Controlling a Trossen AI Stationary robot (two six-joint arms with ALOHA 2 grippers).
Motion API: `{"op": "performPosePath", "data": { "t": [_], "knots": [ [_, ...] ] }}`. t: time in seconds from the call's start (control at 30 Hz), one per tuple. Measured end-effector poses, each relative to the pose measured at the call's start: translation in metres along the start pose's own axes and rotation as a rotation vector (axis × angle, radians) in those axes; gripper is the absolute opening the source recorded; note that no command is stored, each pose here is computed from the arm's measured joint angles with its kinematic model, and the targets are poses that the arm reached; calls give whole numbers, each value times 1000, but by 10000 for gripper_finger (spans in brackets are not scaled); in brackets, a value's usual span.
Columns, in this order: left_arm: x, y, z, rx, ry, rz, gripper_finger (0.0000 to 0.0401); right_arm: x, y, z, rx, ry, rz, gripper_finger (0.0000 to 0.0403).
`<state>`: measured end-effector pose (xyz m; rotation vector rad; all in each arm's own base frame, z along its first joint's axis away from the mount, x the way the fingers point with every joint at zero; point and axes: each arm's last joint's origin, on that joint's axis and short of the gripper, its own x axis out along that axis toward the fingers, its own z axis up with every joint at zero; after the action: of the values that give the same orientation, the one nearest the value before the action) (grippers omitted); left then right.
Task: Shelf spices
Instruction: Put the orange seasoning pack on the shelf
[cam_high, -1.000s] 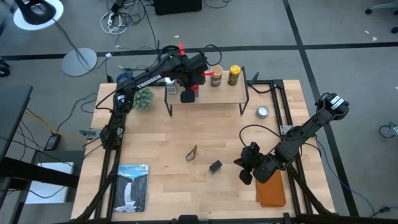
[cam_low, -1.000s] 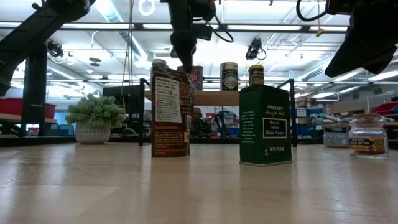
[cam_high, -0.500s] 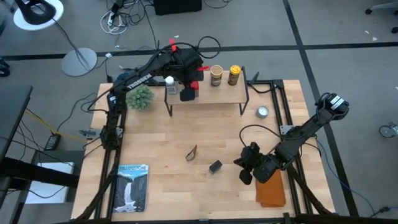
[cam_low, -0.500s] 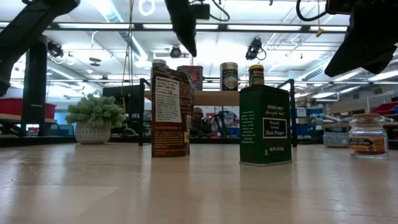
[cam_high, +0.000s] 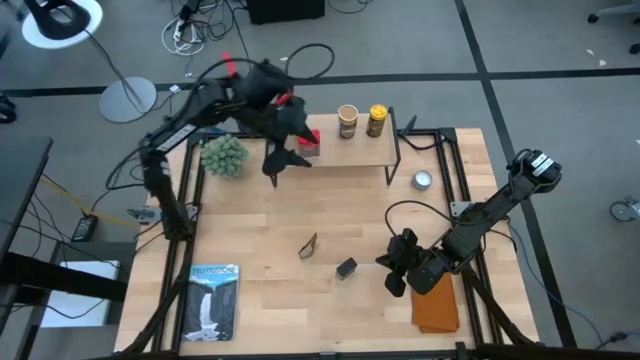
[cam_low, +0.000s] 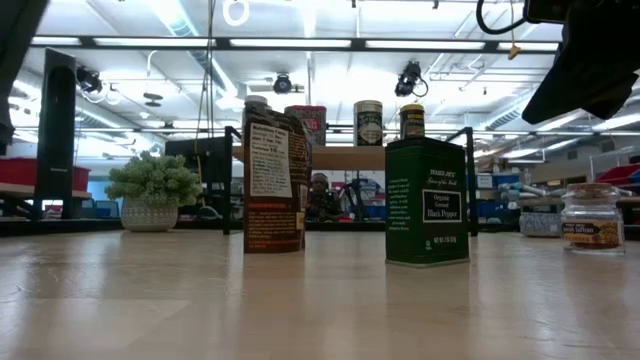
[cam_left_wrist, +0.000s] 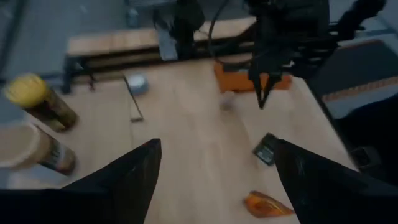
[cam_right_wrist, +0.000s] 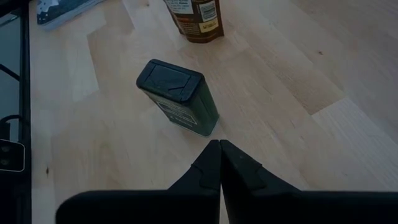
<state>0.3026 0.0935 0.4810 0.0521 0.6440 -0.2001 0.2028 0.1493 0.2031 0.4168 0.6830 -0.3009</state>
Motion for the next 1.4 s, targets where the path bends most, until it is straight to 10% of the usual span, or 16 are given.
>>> {"op": "performPosePath", "data": {
  "t": [0.23, 0.5, 0.97, 1.4],
  "knots": [
    [-8, -39, -14, 33, -73, 238, 317, -1, 2, 0, 8, -4, 17, 3],
    [-7, -87, -89, -30, -211, 377, 317, -2, 4, -2, 4, -10, 26, 2],
    [22, -134, -257, -184, -404, 400, 316, 7, -2, 17, 13, -137, -34, 4],
    [65, -133, -321, -227, -470, 387, 316, 23, -1, 67, 28, -325, 107, 2]
  ]
}}
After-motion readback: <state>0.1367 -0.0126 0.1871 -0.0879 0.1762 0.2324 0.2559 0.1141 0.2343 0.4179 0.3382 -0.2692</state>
